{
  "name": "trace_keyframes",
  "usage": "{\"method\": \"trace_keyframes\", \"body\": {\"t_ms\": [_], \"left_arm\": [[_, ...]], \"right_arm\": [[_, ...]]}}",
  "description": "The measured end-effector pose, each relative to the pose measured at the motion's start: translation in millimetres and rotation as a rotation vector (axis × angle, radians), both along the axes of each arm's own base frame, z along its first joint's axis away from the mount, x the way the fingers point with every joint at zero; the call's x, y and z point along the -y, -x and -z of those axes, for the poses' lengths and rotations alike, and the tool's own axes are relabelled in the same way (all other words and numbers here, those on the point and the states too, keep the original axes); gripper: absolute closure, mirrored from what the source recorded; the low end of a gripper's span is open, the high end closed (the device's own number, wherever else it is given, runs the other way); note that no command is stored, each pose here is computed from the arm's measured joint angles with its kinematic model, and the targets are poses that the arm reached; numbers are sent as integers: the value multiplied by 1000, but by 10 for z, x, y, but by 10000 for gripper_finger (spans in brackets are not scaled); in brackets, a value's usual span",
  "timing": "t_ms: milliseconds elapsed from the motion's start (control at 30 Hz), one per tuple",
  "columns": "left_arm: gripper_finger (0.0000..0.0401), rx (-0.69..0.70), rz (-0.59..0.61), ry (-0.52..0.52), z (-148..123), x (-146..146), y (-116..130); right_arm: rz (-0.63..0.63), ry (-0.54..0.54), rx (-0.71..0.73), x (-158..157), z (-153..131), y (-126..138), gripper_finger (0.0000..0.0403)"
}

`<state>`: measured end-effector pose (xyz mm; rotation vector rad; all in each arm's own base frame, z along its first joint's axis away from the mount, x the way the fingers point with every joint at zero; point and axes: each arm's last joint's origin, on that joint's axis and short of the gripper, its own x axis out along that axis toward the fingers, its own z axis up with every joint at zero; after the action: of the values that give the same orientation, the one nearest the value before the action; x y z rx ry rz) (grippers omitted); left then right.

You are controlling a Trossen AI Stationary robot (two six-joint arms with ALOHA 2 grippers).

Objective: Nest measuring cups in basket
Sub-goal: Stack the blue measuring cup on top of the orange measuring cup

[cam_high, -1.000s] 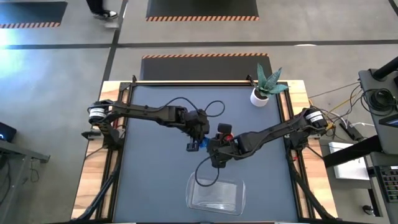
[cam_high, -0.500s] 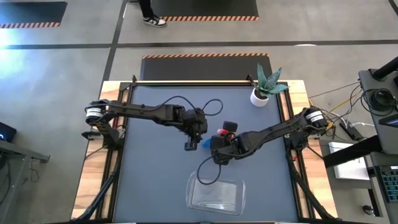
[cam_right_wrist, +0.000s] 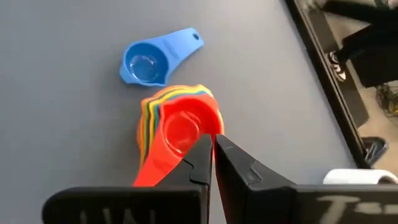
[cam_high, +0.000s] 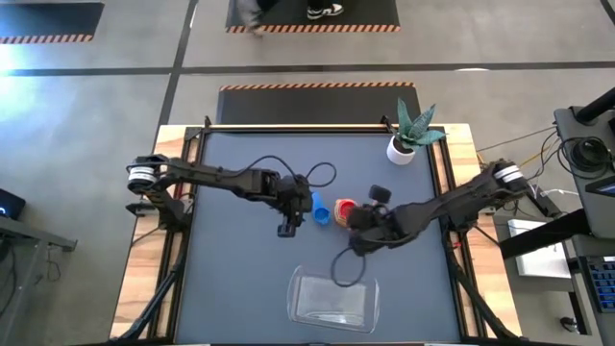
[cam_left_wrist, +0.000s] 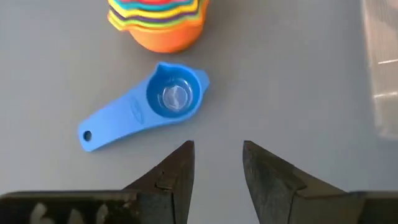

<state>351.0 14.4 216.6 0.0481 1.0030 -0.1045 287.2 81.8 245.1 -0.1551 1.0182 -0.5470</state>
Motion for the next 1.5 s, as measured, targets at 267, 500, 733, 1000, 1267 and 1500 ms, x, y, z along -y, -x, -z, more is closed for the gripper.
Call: {"method": "trace_keyframes", "body": {"t_ms": [267,500,733,1000,1267,1500], "left_arm": [[283,55,60,-57,133,-75,49],[283,151,59,35,13,-345,-10],[283,193,145,152,106,-359,-89],[283,116,207,155,417,-262,-218],[283,22,242,40,643,-250,-416],[283,-92,235,-66,803,-220,-578]], "right_arm": [[21,-100,283,94,19,481,394],[24,-161,428,176,129,695,373],[28,-163,453,198,140,746,324],[28,-155,439,192,169,730,294],[28,-153,433,189,182,722,293],[28,-153,434,189,182,721,289]]}}
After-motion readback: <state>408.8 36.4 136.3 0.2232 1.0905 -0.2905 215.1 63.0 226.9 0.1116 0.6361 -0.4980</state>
